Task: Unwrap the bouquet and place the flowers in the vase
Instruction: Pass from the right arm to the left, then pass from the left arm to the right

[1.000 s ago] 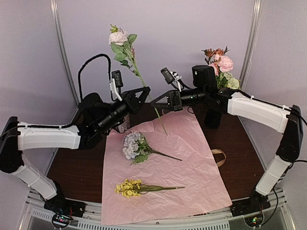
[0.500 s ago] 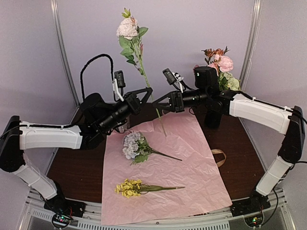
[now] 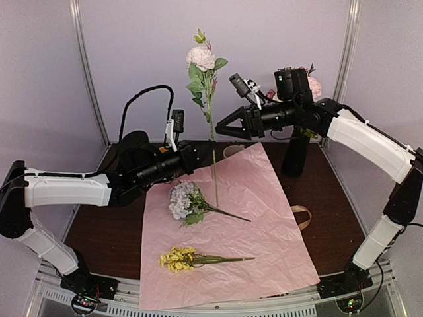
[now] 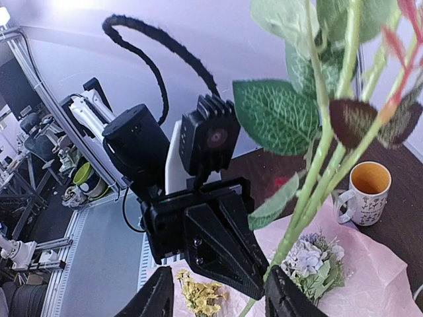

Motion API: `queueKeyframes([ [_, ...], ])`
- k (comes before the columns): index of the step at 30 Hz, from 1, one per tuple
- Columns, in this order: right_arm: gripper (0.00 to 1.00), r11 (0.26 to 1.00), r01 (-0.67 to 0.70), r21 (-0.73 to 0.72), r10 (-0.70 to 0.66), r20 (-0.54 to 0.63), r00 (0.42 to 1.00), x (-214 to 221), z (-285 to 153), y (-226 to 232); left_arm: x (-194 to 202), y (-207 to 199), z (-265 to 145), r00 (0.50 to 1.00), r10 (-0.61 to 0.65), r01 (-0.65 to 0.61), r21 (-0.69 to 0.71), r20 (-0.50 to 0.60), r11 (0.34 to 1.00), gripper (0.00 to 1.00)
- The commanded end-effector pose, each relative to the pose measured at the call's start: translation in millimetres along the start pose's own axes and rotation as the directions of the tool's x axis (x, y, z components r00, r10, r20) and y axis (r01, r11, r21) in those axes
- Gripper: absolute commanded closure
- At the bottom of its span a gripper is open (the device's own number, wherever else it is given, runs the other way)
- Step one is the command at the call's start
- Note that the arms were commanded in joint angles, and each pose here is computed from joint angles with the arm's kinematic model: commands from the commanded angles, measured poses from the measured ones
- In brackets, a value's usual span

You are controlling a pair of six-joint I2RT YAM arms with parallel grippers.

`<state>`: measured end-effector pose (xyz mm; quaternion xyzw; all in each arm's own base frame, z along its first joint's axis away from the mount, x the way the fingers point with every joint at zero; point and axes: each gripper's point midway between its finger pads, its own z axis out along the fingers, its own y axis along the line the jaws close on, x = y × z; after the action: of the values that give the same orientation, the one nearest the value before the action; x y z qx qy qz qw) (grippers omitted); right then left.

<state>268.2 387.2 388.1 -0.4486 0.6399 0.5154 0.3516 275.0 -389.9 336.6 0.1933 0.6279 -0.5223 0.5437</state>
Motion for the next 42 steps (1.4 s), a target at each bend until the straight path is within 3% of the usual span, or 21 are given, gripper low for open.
queueKeyframes([
  [1,0.54,0.999,-0.011,0.053,0.011,0.001,1.0,-11.3,-2.9,-6.3,-1.3,-17.1,-1.8,0.998,0.044,-0.041,0.079,-0.034,0.996,1.0],
  [13,0.65,0.979,-0.067,0.191,0.067,0.007,0.998,-16.0,4.1,-41.6,8.3,-18.1,-0.2,0.996,0.049,-0.042,0.087,-0.075,0.995,1.0],
  [24,0.66,0.946,-0.097,0.309,0.099,0.009,0.995,-13.5,-2.7,-61.5,9.5,-14.9,2.3,0.995,0.056,-0.05,0.067,-0.088,0.997,1.0],
  [31,0.68,0.965,-0.132,0.228,0.132,0.016,0.991,-12.5,5.1,-56.6,13.6,-12.8,5.7,0.993,0.058,-0.051,0.06,-0.107,0.997,1.0],
  [35,0.78,0.977,-0.161,0.142,0.156,0.048,0.987,-22.2,9.3,-47.5,14.7,-12.4,7.0,0.992,0.06,-0.054,0.061,-0.115,0.997,1.0],
  [40,0.99,0.978,-0.164,0.126,0.158,0.062,0.986,-27.1,8.5,-47.6,17.1,-9.8,7.4,0.99,0.063,-0.057,0.048,-0.128,0.997,1.0],
  [41,1.0,0.979,-0.161,0.128,0.153,0.067,0.986,-29.0,6.6,-48.3,18.4,-7.6,7.4,0.989,0.063,-0.059,0.038,-0.132,0.998,0.96],
  [42,1.0,0.979,-0.156,0.131,0.147,0.073,0.986,-31.7,3.9,-48.4,20.0,-5.5,7.6,0.988,0.063,-0.06,0.025,-0.138,0.998,0.85],
])
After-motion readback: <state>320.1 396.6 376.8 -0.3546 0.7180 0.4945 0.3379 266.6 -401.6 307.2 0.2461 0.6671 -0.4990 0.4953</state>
